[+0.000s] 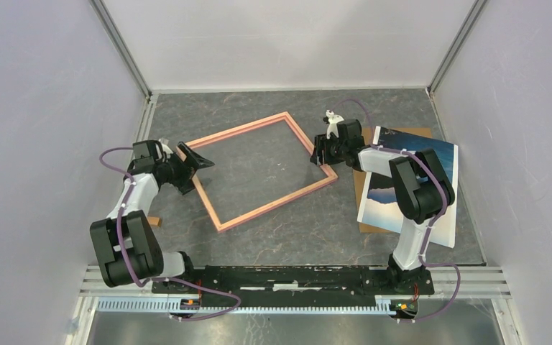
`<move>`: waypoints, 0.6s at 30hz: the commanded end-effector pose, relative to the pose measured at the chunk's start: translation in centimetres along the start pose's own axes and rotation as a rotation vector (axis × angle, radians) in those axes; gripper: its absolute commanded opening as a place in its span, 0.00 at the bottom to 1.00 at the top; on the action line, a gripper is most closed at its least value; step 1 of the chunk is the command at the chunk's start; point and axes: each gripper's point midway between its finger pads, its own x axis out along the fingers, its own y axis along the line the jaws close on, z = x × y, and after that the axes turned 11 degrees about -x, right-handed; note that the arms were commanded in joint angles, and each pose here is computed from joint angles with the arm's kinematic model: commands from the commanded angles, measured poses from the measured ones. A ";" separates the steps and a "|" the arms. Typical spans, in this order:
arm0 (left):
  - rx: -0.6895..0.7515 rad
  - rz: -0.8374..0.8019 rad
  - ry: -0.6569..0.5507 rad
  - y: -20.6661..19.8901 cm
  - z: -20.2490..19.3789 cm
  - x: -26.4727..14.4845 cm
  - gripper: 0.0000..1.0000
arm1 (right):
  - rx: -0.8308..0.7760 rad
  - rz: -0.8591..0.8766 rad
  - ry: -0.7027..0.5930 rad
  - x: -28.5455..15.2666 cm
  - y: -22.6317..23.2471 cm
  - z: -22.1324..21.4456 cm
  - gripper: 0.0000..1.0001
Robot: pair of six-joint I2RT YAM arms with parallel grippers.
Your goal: Put the photo into the frame
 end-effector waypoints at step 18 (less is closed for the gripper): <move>0.023 -0.052 -0.061 -3.2 2.0 0.6 0.99 | 0.035 -0.054 -0.097 -2.6 -0.6 0.6 0.03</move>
